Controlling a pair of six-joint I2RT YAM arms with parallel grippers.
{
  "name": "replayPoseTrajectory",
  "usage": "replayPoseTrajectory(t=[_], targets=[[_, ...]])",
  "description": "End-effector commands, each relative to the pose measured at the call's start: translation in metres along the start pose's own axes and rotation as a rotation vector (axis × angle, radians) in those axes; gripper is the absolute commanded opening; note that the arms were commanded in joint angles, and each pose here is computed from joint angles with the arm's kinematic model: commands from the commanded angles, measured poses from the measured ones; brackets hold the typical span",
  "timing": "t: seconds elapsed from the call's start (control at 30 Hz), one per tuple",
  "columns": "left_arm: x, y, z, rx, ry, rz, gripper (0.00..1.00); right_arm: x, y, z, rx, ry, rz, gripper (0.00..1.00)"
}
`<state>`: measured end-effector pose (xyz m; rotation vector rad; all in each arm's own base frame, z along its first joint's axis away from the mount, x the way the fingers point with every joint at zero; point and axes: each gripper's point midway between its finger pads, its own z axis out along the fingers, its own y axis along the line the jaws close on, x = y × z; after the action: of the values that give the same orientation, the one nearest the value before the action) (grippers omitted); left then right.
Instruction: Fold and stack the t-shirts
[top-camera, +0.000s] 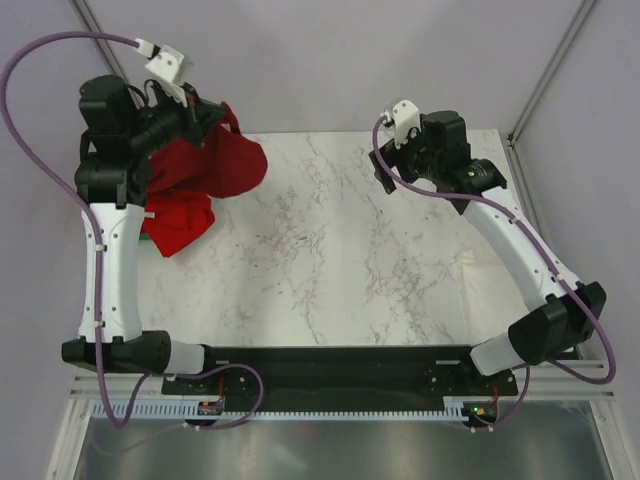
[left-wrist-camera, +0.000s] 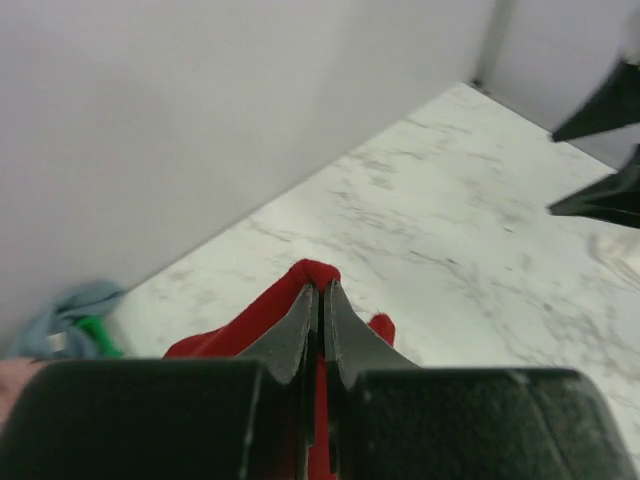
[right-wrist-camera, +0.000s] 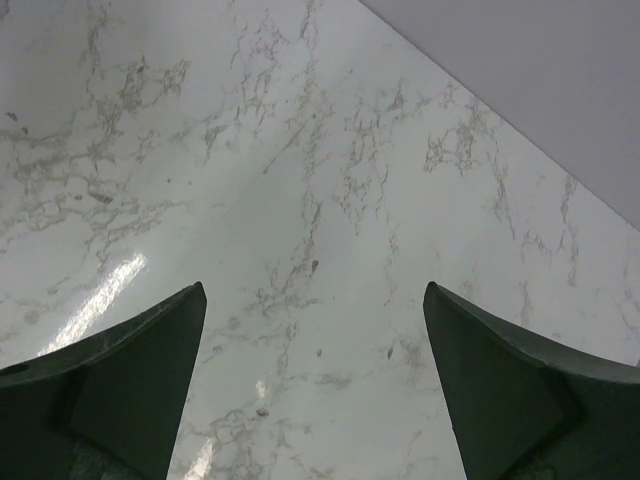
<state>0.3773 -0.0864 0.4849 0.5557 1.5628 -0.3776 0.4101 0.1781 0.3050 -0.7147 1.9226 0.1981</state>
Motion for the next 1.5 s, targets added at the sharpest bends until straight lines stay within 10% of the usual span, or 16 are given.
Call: replayPoseTrajectory(t=[0.0, 0.5, 0.83, 1.47], targets=[[-0.013, -0.074, -0.003, 0.242, -0.064, -0.011, 0.07, 0.013, 0.009, -0.016, -0.042, 0.000, -0.114, 0.98], [0.055, -0.204, 0.009, 0.628, 0.111, -0.130, 0.05, 0.011, 0.036, -0.071, -0.102, -0.065, -0.170, 0.98], [-0.155, -0.054, 0.000, -0.072, -0.392, 0.392, 0.02, 0.049, 0.032, -0.083, -0.072, -0.021, -0.141, 0.98], [-0.249, -0.145, -0.052, 0.251, -0.749, 0.320, 0.02, 0.074, 0.024, -0.087, -0.040, 0.003, -0.120, 0.98]])
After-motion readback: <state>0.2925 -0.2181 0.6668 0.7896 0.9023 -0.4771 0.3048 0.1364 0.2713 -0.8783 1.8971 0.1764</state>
